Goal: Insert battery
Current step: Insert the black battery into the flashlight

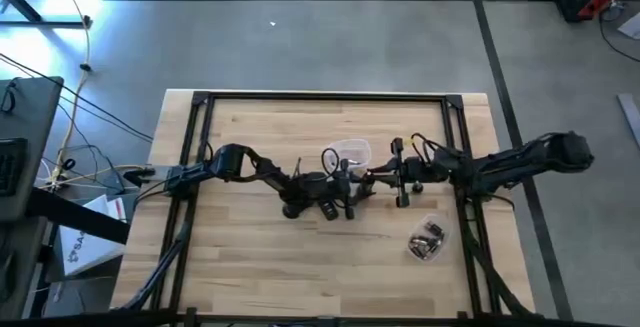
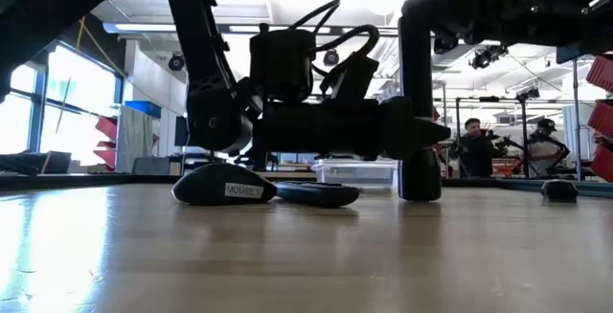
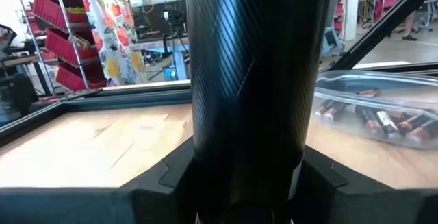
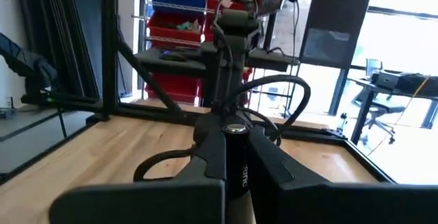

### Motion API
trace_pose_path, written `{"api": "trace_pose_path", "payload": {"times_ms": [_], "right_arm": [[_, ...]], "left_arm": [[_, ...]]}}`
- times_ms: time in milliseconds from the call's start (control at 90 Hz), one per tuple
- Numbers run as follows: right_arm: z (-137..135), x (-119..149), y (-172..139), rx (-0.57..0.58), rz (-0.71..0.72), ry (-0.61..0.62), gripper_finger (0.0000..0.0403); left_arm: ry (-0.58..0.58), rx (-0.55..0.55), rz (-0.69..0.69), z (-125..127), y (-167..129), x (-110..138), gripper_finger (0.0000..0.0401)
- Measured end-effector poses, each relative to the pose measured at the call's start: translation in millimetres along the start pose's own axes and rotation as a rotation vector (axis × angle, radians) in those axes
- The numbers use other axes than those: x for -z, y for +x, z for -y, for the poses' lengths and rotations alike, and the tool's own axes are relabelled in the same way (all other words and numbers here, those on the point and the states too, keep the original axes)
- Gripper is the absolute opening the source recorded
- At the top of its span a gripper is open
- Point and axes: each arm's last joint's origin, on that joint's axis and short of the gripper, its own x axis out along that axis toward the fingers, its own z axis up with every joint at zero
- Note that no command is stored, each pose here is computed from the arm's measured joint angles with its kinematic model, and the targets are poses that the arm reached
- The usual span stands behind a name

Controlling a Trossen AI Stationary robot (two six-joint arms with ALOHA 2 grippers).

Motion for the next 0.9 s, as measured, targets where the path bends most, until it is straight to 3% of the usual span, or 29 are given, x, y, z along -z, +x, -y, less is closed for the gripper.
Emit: {"api": "trace_pose_path", "payload": {"times_ms": [211,578,756,900], "right_arm": [[0,0,0,0.005,-0.003,0.027,0.0014],[1,-5,-4,0.019,0.012,0.041,0.0114],[-1,-19,-13,0.010,0.049,0.031,0.0122],[-8,-37,-15,-0.039,-0.069,0.026,0.0117]], "left_arm": [[0.000,-0.002,-0.001,0,0,0,0.0145],[-0.015,-0.020,0.002,0,0,0,0.0145],[-0.015,-0.028,-0.004,-1,0,0,0.0145],[-0.015,-0.073,-0.027,-2,0,1,0.0145]]}}
